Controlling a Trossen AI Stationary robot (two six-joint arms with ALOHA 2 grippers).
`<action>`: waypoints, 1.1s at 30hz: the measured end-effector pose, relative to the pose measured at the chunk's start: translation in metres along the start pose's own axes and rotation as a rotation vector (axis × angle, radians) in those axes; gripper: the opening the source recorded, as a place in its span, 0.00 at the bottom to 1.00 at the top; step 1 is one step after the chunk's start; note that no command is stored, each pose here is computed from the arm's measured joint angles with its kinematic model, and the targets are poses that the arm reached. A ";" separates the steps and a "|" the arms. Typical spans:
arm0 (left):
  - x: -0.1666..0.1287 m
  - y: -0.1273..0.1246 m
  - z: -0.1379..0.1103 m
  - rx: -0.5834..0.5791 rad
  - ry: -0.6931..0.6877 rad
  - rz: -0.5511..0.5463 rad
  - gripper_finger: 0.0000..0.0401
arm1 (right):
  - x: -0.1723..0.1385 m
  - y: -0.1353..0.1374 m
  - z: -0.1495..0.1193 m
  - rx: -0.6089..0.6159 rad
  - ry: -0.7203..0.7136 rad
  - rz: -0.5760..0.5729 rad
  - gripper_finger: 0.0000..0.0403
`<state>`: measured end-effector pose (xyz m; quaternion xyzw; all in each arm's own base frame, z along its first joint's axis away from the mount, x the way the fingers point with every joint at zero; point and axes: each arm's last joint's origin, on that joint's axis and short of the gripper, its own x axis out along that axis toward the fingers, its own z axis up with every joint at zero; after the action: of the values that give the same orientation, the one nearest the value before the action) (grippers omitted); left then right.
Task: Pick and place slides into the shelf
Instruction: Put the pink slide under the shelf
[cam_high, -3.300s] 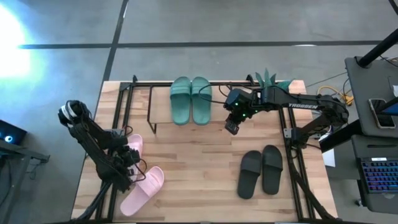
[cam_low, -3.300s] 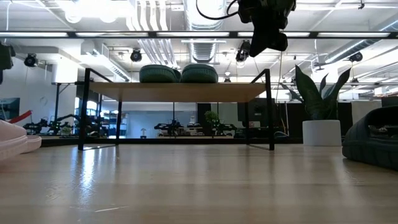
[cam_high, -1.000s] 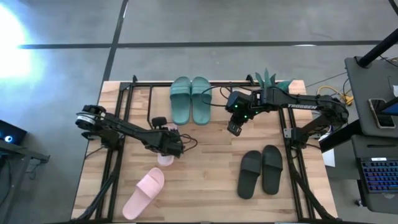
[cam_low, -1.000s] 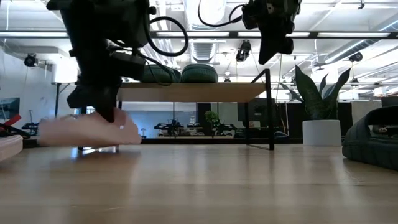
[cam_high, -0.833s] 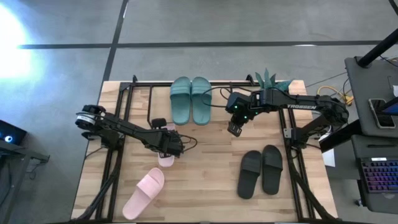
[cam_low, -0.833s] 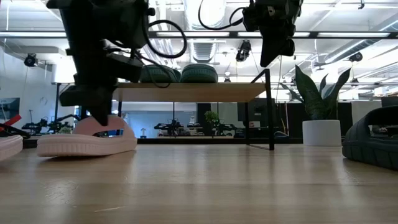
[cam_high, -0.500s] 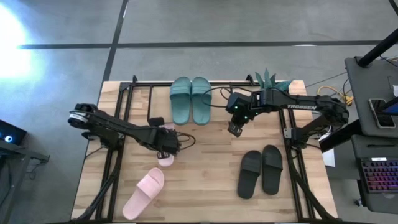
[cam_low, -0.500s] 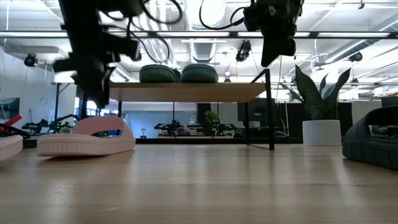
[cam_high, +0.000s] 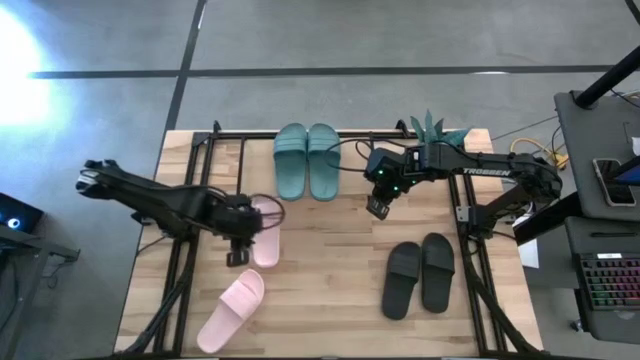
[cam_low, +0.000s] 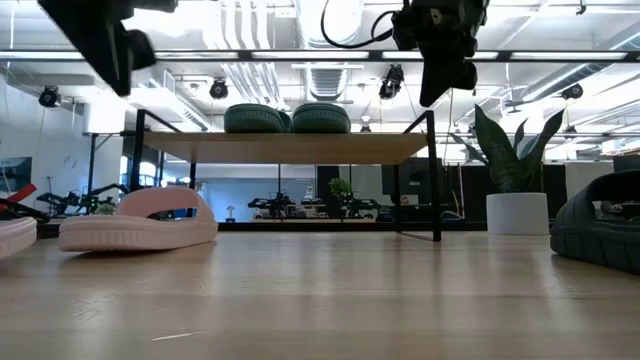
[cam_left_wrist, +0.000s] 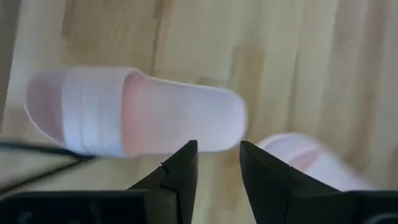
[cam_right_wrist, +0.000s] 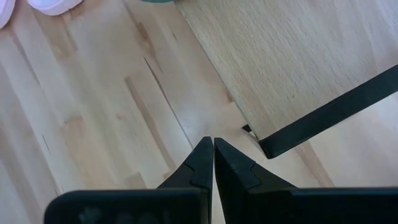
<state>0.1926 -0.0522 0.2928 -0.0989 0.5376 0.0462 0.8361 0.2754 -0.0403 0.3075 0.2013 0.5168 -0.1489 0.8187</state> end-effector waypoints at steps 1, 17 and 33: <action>-0.004 0.001 -0.003 -0.073 -0.013 -0.011 0.26 | 0.000 0.000 0.000 0.009 0.001 0.003 0.02; 0.002 -0.050 -0.057 -0.716 -0.134 -0.346 0.26 | 0.000 0.021 -0.008 0.247 0.030 0.063 0.02; -0.003 -0.117 -0.105 -0.280 -0.246 -0.412 0.26 | -0.002 0.061 -0.031 0.424 0.085 0.104 0.02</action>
<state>0.1191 -0.1885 0.2670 -0.3142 0.3890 -0.0392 0.8651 0.2777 0.0277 0.3082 0.4016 0.4966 -0.2031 0.7422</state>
